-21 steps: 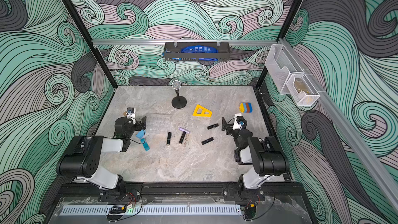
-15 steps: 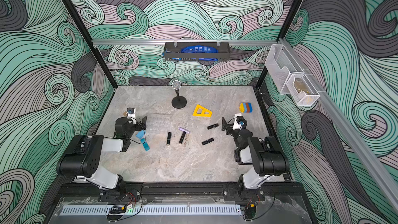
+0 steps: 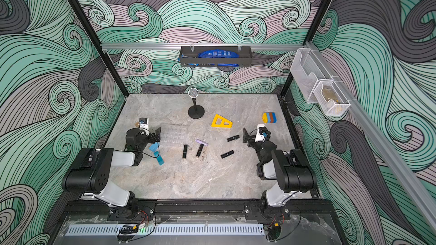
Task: Arrange the lipsticks in the organizer
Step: Pick up the lipstick at the center of the board.
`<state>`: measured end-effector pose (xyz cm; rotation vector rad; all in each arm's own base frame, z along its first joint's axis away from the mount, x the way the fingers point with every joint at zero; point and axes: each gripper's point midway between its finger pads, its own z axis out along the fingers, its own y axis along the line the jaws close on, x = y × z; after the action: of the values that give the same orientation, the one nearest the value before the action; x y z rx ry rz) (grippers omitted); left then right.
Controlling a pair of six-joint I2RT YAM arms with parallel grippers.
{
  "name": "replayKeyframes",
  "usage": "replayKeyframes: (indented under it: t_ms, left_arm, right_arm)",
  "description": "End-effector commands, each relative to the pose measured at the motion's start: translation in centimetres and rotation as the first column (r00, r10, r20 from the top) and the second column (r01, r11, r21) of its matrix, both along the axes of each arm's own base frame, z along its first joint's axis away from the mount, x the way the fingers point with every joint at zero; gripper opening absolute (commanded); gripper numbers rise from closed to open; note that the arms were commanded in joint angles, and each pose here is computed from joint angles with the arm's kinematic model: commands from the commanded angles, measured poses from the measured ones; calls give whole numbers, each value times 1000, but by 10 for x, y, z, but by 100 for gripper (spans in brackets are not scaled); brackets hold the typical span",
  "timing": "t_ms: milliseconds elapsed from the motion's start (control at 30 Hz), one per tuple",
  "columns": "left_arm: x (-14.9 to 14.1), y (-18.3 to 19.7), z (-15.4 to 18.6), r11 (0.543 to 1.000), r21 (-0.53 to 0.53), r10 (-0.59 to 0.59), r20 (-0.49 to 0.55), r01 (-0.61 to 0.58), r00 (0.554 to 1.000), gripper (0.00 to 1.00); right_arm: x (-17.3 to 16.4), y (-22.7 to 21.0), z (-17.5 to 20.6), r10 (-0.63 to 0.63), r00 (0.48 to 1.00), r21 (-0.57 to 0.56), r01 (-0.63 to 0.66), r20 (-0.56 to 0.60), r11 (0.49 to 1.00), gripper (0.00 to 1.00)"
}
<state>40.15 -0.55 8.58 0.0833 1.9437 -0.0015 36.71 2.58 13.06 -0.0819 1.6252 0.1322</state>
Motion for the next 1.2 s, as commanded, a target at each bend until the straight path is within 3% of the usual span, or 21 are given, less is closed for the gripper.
replayKeyframes:
  t_ms: [0, 133, 233, 300, 333, 400, 467, 500, 533, 600, 633, 700, 800, 867, 967, 1067, 1167]
  left_arm:
    - [0, 0, 14, 1000, 15, 16, 31, -17, 999, 99]
    - [-18, -2, 67, 985, 110, 124, 61, -130, 990, 99]
    - [-31, -3, 101, 974, 84, 203, 80, -210, 976, 99]
    - [-37, -4, 123, 967, 64, 242, 81, -247, 967, 99]
    - [-40, -5, 131, 966, 45, 250, 62, -253, 966, 99]
    - [-44, -12, 155, 969, -39, 243, 18, -242, 970, 99]
    - [-52, -17, 164, 947, -173, 263, -76, -272, 962, 99]
    - [-58, -19, 166, 918, -254, 278, -133, -304, 951, 99]
    - [-61, -23, 169, 893, -324, 270, -171, -313, 948, 99]
    - [-65, -38, 174, 894, -390, 150, -203, -220, 968, 99]
    - [-69, -44, 175, 897, -403, 102, -211, -182, 972, 98]
    - [-74, -45, 169, 926, -345, 73, -239, -155, 968, 92]
    - [-84, -29, 148, 945, -230, 146, -333, -230, 932, 87]
    - [-95, -19, 129, 931, -203, 207, -392, -304, 896, 86]
    - [-110, -16, 103, 896, -229, 250, -449, -381, 858, 83]
    - [-114, -21, 97, 891, -252, 245, -433, -378, 867, 82]
    - [-112, -32, 99, 917, -245, 188, -431, -315, 883, 82]
  right_arm:
    - [4, 1, 15, -36, 999, -29, 38, 40, 999, 99]
    - [12, 32, 40, -19, 1000, -162, 22, 20, 986, 99]
    - [13, 54, 74, -42, 999, -95, 45, 32, 994, 99]
    - [16, 58, 100, -162, 987, -29, 162, 4, 986, 99]
    - [17, 70, 104, -173, 983, -21, 172, -68, 985, 99]
    - [20, 106, 121, -55, 980, 22, 60, -192, 998, 99]
    - [21, 137, 135, 129, 943, 175, -78, -306, 982, 99]
    - [17, 155, 145, 285, 903, 276, -198, -321, 940, 99]
    - [5, 173, 151, 490, 814, 387, -362, -312, 848, 99]
    - [-6, 177, 155, 628, 741, 533, -440, -240, 723, 77]
    - [-8, 173, 147, 624, 742, 578, -405, -244, 708, 67]
    - [-7, 170, 127, 563, 757, 596, -295, -332, 747, 58]
    - [-21, 193, 101, 476, 732, 501, -213, -487, 839, 58]
    - [-35, 207, 87, 430, 706, 433, -192, -562, 881, 58]
    - [-61, 226, 59, 400, 662, 383, -180, -634, 906, 57]
    - [-74, 224, 35, 337, 646, 315, -154, -685, 936, 54]
    - [-77, 221, 20, 314, 627, 245, -196, -713, 949, 46]
